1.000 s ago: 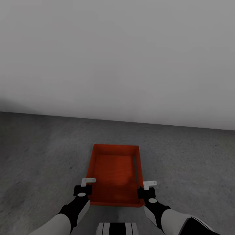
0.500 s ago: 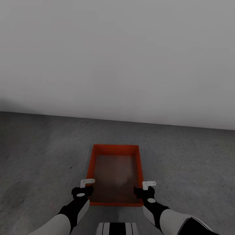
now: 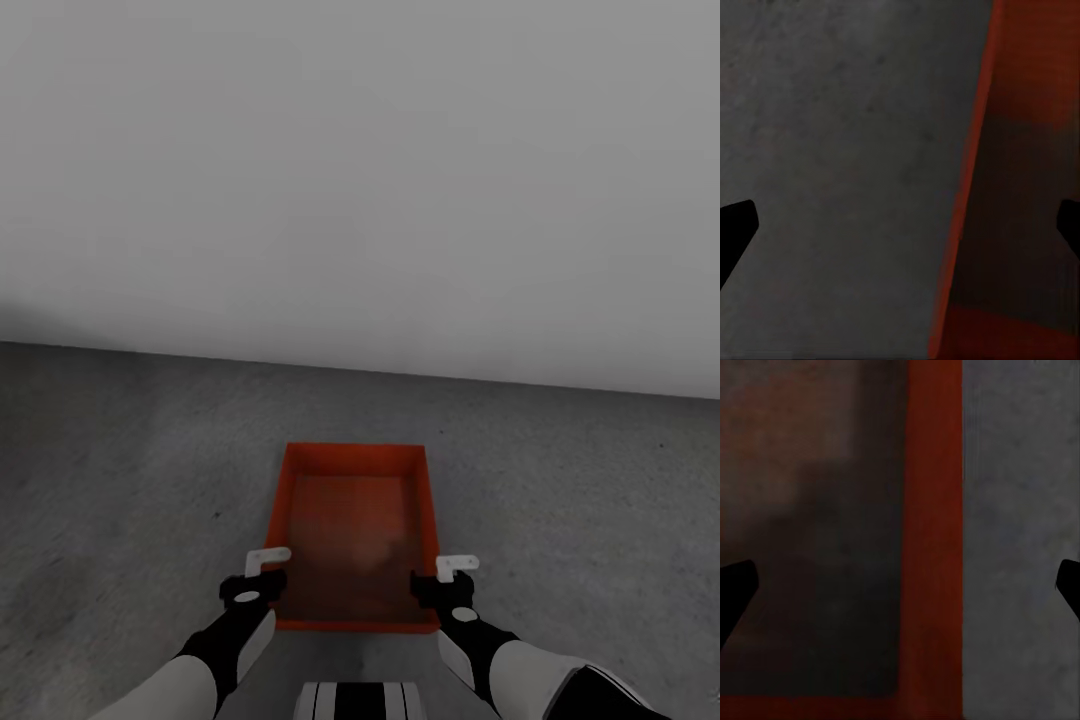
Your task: Move the two storage containers from the living room to the garage. In the garage, place one container on the floor and stack the other container on top of it (either order is fine).
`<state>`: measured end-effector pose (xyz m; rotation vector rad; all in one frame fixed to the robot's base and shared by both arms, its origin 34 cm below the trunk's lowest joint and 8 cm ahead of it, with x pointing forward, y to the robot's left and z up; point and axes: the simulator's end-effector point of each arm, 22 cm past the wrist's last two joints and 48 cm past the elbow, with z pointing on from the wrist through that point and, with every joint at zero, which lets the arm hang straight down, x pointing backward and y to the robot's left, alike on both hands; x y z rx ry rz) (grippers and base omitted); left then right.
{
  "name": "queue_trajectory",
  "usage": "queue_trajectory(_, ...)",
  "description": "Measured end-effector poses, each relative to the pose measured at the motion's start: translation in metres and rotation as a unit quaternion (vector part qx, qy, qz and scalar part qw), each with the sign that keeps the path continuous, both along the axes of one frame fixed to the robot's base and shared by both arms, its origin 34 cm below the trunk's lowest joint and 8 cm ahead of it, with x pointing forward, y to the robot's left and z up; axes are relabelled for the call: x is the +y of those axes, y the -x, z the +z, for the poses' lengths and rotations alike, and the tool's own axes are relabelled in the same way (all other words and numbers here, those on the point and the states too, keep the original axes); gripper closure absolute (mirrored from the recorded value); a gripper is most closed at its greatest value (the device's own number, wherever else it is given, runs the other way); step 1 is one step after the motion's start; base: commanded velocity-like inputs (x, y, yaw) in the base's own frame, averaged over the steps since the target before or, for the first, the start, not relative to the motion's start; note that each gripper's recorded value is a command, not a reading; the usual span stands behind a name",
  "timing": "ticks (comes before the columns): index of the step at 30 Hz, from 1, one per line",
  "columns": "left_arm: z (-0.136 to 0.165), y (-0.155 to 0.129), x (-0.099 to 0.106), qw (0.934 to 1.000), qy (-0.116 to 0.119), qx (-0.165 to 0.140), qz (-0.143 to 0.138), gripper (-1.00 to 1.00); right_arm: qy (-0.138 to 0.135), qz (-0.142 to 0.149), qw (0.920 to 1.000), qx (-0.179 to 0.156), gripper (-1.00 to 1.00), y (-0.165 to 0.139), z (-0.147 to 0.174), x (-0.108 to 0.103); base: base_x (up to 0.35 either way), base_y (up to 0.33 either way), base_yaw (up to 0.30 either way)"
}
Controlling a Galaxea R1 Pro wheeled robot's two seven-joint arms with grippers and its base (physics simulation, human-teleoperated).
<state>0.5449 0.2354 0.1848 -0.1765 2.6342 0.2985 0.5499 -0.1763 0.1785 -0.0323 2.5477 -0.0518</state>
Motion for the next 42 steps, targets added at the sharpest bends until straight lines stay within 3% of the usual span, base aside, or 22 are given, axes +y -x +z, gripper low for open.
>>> queue_trajectory(42,0.091,-0.021,0.0,0.9999,0.008,0.002,0.01,-1.0,0.0,-0.002,1.0,0.0,-1.0,-0.022,0.093,-0.001,0.0,0.0,0.0)
